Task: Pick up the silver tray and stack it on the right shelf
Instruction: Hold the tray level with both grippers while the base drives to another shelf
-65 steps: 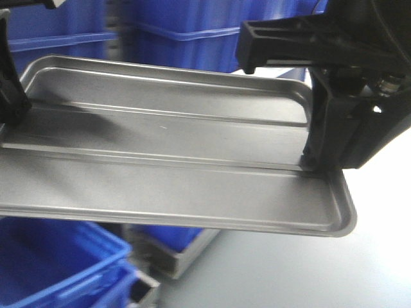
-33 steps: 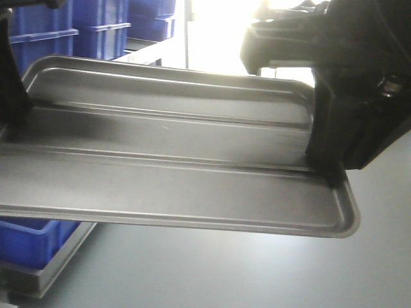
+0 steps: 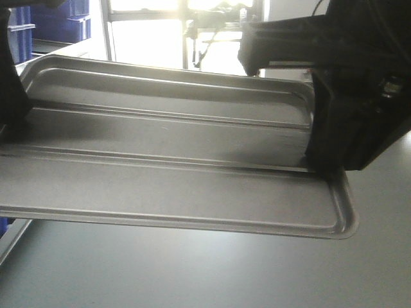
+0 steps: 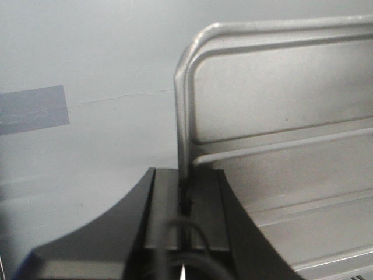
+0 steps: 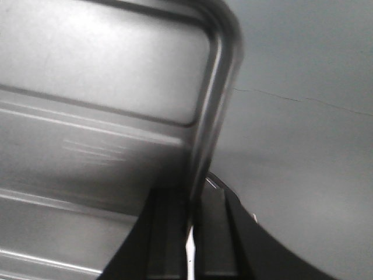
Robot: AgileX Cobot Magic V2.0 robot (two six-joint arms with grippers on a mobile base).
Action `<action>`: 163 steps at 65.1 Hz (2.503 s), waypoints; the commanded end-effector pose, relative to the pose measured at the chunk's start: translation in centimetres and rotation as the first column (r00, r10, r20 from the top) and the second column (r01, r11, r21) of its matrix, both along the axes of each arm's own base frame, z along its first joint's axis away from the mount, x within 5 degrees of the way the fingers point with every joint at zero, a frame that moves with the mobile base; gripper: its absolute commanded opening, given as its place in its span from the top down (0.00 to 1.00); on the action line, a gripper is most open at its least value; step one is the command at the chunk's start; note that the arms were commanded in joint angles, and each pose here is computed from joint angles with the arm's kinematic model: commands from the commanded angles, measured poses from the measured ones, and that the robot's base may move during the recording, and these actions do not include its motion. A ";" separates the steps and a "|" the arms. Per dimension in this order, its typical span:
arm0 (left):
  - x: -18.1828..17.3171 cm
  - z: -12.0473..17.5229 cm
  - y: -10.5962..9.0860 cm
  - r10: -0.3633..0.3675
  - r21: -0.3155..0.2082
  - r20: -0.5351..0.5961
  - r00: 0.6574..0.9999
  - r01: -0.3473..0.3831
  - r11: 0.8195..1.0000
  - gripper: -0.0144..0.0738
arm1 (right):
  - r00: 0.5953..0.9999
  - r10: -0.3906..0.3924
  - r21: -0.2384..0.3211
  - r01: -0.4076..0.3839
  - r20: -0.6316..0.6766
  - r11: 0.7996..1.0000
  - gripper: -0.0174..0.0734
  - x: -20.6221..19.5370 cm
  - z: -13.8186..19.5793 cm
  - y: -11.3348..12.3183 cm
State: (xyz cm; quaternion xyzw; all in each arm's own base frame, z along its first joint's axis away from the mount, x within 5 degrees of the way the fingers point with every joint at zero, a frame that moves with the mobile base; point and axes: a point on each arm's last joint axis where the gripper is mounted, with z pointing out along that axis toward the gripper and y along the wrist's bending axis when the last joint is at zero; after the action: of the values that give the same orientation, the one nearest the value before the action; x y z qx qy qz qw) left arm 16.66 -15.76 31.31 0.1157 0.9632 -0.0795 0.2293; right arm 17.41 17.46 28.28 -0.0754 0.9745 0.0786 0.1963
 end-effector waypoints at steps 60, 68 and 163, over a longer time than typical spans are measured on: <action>-0.1 1.3 -0.2 -0.035 -0.029 0.060 0.998 0.037 0.999 0.94 | 0.994 0.041 0.040 -0.045 0.099 0.998 0.75 0.2 1.8 0.0; -0.1 1.3 -0.2 -0.035 -0.029 0.060 0.998 0.037 0.999 0.94 | 0.994 0.041 0.040 -0.045 0.099 0.998 0.75 0.2 1.8 0.0; -0.1 1.3 -0.2 -0.035 -0.029 0.060 0.998 0.037 0.999 0.94 | 0.994 0.039 0.039 -0.043 0.098 0.998 0.75 0.2 1.8 0.0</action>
State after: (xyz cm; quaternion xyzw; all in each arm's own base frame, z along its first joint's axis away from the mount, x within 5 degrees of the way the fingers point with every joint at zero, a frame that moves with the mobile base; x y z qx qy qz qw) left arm 16.64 -15.76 31.30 0.1153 0.9635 -0.0798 0.2281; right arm 17.41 17.48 28.29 -0.0758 0.9743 0.0793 0.1968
